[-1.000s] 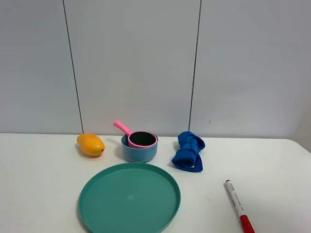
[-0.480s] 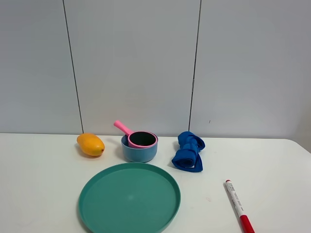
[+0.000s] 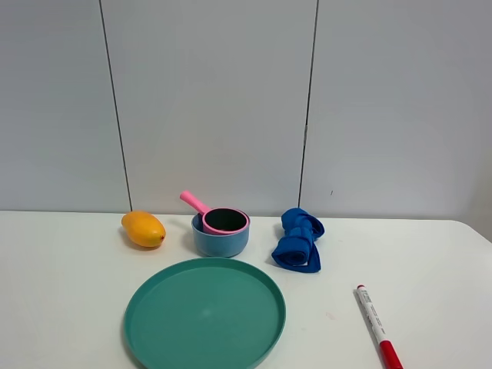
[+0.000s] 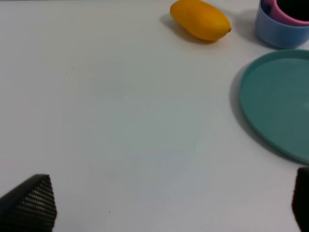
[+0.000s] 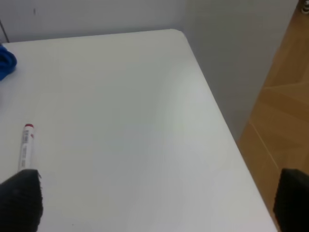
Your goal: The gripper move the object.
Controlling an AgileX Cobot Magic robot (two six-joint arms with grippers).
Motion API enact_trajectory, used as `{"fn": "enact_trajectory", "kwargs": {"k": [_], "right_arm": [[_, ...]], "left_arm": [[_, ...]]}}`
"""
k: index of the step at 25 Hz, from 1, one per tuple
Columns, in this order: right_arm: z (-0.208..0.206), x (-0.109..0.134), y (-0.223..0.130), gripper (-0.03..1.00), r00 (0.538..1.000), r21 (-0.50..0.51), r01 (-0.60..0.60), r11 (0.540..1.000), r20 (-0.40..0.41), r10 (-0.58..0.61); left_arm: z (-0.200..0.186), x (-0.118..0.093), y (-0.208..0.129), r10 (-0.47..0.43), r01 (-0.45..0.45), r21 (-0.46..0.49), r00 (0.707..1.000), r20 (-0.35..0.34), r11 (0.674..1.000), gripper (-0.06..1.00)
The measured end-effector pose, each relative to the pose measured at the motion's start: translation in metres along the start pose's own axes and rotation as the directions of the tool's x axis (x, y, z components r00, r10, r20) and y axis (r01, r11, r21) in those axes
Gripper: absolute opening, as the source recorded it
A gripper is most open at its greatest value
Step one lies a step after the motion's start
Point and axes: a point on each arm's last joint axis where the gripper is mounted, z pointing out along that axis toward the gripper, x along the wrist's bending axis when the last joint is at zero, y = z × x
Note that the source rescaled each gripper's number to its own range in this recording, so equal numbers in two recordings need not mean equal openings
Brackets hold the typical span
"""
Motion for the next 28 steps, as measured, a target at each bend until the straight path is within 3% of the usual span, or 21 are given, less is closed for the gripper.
{"fn": "enact_trajectory", "kwargs": {"k": [7,11,28], "right_arm": [[0.011,0.002,-0.012,0.97,0.989,0.058,0.081,0.995,-0.126,-0.073],[0.011,0.001,-0.013,0.97,0.983,0.058,0.097,0.994,-0.160,-0.086],[0.012,-0.003,-0.013,0.97,0.992,0.065,0.062,0.996,-0.115,-0.054]], "left_arm": [[0.000,0.000,0.000,0.000,0.000,0.000,1.000,0.000,1.000,1.00],[0.000,0.000,0.000,0.000,0.000,0.000,1.000,0.000,1.000,1.00],[0.000,0.000,0.000,0.000,0.000,0.000,1.000,0.000,1.000,1.00]]}}
